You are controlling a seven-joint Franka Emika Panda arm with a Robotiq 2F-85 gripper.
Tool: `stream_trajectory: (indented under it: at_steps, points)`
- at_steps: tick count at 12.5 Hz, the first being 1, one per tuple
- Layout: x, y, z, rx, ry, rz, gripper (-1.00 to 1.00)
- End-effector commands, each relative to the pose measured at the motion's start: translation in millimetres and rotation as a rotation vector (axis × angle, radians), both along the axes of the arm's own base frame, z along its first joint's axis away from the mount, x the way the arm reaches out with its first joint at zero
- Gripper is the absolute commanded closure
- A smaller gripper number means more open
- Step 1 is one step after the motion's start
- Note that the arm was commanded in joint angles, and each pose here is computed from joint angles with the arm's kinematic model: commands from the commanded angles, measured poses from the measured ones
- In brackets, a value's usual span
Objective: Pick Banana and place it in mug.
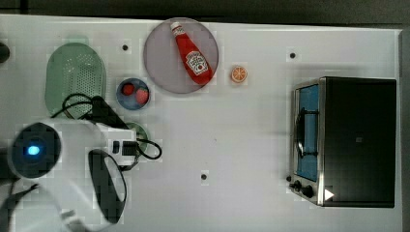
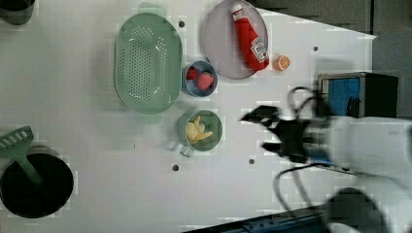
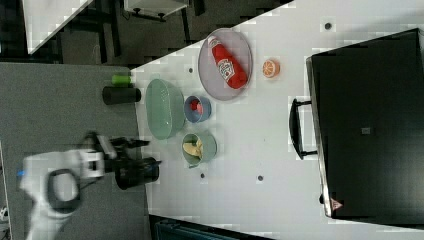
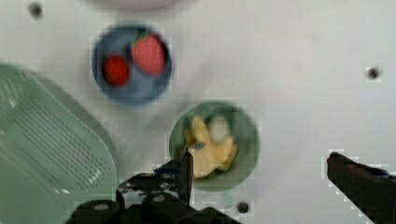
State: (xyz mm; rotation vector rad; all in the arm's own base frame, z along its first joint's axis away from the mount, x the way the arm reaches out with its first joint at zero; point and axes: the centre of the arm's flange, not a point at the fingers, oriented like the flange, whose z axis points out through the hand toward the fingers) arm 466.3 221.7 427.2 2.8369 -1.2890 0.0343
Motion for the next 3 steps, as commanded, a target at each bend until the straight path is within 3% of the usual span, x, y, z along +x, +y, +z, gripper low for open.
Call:
stream_trajectory:
  at_steps: [1,3]
  points:
    - [19.6,-58.5,73.4,-0.007,-0.04,-0.128,-1.0]
    - [25.5,-102.6,119.4,-0.007,-0.025,-0.125,-1.0]
